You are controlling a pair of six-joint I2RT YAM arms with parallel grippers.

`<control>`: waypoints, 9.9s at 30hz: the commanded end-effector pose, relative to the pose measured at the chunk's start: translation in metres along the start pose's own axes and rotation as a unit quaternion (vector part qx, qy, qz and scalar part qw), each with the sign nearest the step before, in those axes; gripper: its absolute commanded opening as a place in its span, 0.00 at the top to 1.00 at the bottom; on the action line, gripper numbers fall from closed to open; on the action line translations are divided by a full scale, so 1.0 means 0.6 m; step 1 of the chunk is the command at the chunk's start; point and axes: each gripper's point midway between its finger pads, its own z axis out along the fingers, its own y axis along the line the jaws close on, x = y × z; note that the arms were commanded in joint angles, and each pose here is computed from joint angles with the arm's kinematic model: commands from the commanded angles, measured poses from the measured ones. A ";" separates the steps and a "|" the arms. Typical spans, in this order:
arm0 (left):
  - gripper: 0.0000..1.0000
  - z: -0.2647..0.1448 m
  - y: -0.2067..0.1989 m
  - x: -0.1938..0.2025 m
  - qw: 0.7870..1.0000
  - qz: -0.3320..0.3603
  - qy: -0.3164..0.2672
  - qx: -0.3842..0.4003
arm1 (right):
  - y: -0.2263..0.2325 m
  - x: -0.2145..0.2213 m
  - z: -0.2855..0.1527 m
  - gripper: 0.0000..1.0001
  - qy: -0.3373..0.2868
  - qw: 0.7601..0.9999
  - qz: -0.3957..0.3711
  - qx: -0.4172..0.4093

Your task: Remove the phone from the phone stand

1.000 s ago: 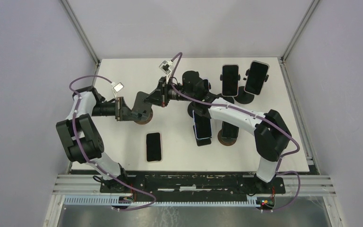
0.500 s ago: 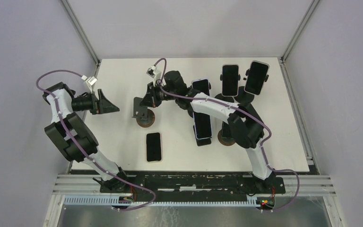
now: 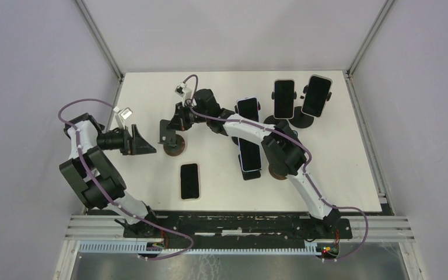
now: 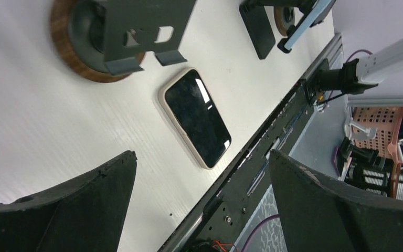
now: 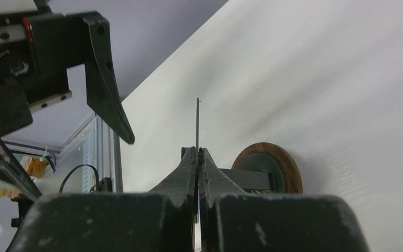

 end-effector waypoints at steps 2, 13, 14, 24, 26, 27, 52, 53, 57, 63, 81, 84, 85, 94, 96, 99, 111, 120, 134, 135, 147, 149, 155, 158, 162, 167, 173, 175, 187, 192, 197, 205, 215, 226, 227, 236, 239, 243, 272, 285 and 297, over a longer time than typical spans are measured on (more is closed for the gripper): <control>0.00 0.012 -0.032 0.012 0.998 0.062 0.008 0.013 | 0.025 -0.064 0.005 0.85 -0.048 0.998 -0.026 -0.041; 0.00 0.025 -0.062 0.013 0.995 0.093 0.019 0.025 | 0.057 -0.125 -0.062 0.12 -0.063 0.994 -0.085 0.024; 0.00 0.025 -0.063 0.012 0.995 0.096 0.019 0.024 | 0.066 -0.134 -0.072 0.09 -0.067 0.993 -0.093 0.028; 0.00 0.016 -0.083 -0.002 0.992 0.128 0.017 0.008 | 0.154 -0.112 -0.207 0.02 -0.064 0.984 -0.149 0.074; 0.00 0.016 -0.088 -0.005 0.991 0.130 0.017 0.009 | 0.165 -0.104 -0.245 0.02 -0.066 0.982 -0.151 0.090; 0.00 0.018 -0.091 -0.006 0.991 0.131 0.017 0.011 | 0.162 -0.089 -0.260 0.02 -0.060 0.982 -0.150 0.100; 0.00 0.078 -0.145 0.004 0.980 0.182 0.074 0.020 | 0.007 0.150 -0.550 0.02 -0.027 0.945 -0.047 0.322; 0.00 0.079 -0.147 0.005 0.980 0.183 0.075 0.023 | 0.002 0.150 -0.551 0.02 -0.025 0.943 -0.048 0.330; 0.00 0.085 -0.152 0.011 0.979 0.186 0.083 0.030 | -0.013 0.145 -0.545 0.02 -0.022 0.939 -0.054 0.340; 0.00 0.089 -0.155 0.013 0.977 0.191 0.087 0.031 | -0.027 0.152 -0.519 0.07 -0.015 0.945 -0.051 0.322; 0.02 0.099 -0.170 0.021 0.974 0.198 0.096 0.047 | 0.012 0.182 -0.458 0.80 -0.048 0.981 -0.020 0.185; 0.02 0.099 -0.171 0.022 0.974 0.198 0.097 0.048 | 0.013 0.190 -0.450 0.88 -0.048 0.984 -0.010 0.170; 0.02 0.099 -0.172 0.021 0.974 0.199 0.096 0.049 | 0.013 0.191 -0.449 0.92 -0.050 0.984 -0.008 0.169; 0.03 0.101 -0.174 0.021 0.975 0.195 0.098 0.052 | 0.053 0.153 -0.434 1.00 -0.081 0.989 -0.030 0.116; 0.05 0.100 -0.177 0.013 0.976 0.192 0.094 0.052 | 0.066 0.136 -0.421 1.00 -0.085 0.990 -0.040 0.105; 0.07 0.098 -0.181 -0.001 0.977 0.186 0.088 0.051 | 0.084 0.109 -0.398 1.00 -0.094 0.990 -0.049 0.089; 0.11 0.076 -0.175 -0.034 0.975 0.211 0.072 0.007 | 0.112 -0.013 -0.277 1.00 -0.145 0.987 -0.071 -0.009; 0.11 0.069 -0.163 -0.028 0.970 0.228 0.079 -0.008 | 0.050 -0.021 -0.245 1.00 -0.172 0.983 -0.068 -0.014; 0.11 0.074 -0.155 -0.027 0.970 0.231 0.077 -0.009 | 0.026 0.050 -0.256 1.00 -0.142 0.987 -0.066 0.021; 0.11 0.074 -0.156 -0.027 0.970 0.230 0.076 -0.008 | 0.028 0.055 -0.256 1.00 -0.139 0.988 -0.069 0.025; 0.11 0.075 -0.155 -0.020 0.970 0.230 0.077 -0.009 | 0.003 0.093 -0.293 0.55 -0.129 0.984 -0.065 0.102; 0.10 0.075 -0.156 -0.018 0.970 0.229 0.077 -0.007 | -0.001 0.099 -0.304 0.50 -0.128 0.983 -0.068 0.116; 0.10 0.085 -0.152 -0.007 0.972 0.219 0.080 0.004 | -0.016 0.102 -0.317 0.43 -0.120 0.978 -0.071 0.153; 0.10 0.095 -0.143 -0.002 0.974 0.211 0.087 0.006 | -0.017 0.093 -0.318 0.35 -0.124 0.976 -0.075 0.165; 0.11 0.093 -0.143 0.000 0.973 0.216 0.087 0.005 | -0.025 0.086 -0.319 0.30 -0.121 0.972 -0.078 0.184; 0.10 0.093 -0.143 0.012 0.972 0.216 0.092 0.008 | -0.033 0.058 -0.319 0.24 -0.140 0.965 -0.084 0.205; 0.10 0.090 -0.148 0.026 0.971 0.218 0.102 0.015 | -0.038 0.012 -0.291 0.20 -0.149 0.962 -0.097 0.206; 0.10 0.088 -0.152 0.029 0.970 0.220 0.102 0.018 | -0.040 0.002 -0.283 0.21 -0.152 0.963 -0.097 0.201; 0.11 0.085 -0.154 0.034 0.968 0.226 0.107 0.020 | -0.035 -0.024 -0.262 0.64 -0.157 0.970 -0.094 0.160; 0.11 0.085 -0.155 0.039 0.968 0.225 0.111 0.023 | 0.008 -0.058 -0.261 0.79 -0.168 0.972 -0.116 0.113; 0.11 0.084 -0.157 0.038 0.967 0.227 0.110 0.024 | 0.042 -0.076 -0.258 0.98 -0.161 0.974 -0.137 0.077; 0.11 0.082 -0.157 0.036 0.968 0.226 0.111 0.022 | 0.108 -0.117 -0.280 1.00 -0.193 0.971 -0.141 0.025; 0.11 0.079 -0.160 0.027 0.968 0.225 0.108 0.016 | 0.176 -0.110 -0.376 1.00 -0.213 0.972 -0.084 0.044; 0.11 0.075 -0.169 0.025 0.968 0.229 0.100 0.015 | 0.103 0.135 -0.417 1.00 -0.128 0.983 0.060 0.118; 0.11 0.075 -0.169 0.024 0.968 0.229 0.099 0.014 | 0.095 0.146 -0.415 1.00 -0.125 0.982 0.069 0.124; 0.11 0.076 -0.169 0.024 0.969 0.225 0.099 0.016 | 0.040 0.176 -0.364 1.00 -0.118 0.979 0.106 0.130; 0.11 0.076 -0.167 0.024 0.969 0.226 0.100 0.016 | 0.023 0.180 -0.343 1.00 -0.117 0.977 0.119 0.130; 0.11 0.079 -0.165 0.025 0.969 0.223 0.102 0.018 | -0.005 0.191 -0.325 1.00 -0.113 0.975 0.128 0.144; 0.11 0.072 -0.169 0.026 0.965 0.241 0.102 0.014 | -0.031 0.146 -0.278 0.17 -0.038 0.957 -0.027 0.285; 0.11 0.066 -0.175 0.018 0.963 0.251 0.099 0.010 | -0.090 0.094 -0.209 0.49 -0.005 0.964 -0.102 0.246; 0.11 0.066 -0.172 0.009 0.963 0.250 0.101 0.008 | -0.118 0.031 -0.152 0.39 -0.024 0.980 -0.094 0.172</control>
